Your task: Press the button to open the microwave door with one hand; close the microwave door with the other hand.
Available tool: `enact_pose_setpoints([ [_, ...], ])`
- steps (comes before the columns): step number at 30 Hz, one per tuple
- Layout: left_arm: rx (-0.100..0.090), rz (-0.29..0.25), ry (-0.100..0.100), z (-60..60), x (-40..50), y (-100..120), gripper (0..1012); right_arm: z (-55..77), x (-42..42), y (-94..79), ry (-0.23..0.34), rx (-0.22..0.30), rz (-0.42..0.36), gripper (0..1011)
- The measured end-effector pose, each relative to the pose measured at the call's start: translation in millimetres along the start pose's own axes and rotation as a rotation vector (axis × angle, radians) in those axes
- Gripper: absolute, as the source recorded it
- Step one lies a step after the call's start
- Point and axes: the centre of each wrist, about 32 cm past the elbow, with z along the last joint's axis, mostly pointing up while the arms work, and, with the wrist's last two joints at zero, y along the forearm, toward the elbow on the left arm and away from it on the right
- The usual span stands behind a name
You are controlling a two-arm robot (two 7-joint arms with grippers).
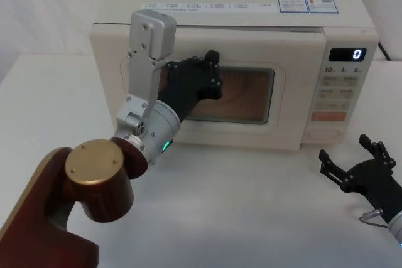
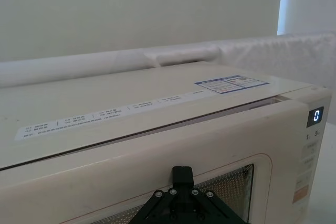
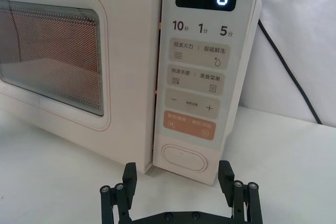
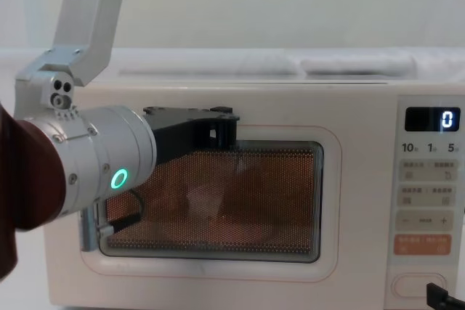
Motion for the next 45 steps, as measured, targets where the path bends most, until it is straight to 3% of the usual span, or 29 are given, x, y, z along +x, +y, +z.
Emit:
enact_pose_setpoints([
  [20,0.007,0.015,0.012,-2.7,2.7,-5.1,0,0.0,0.0,0.0,0.000,0.000,0.000,1001],
  [45,0.002,0.027,0.023,-1.0,6.7,-8.2,0,0.0,0.0,0.0,0.000,0.000,0.000,1001],
])
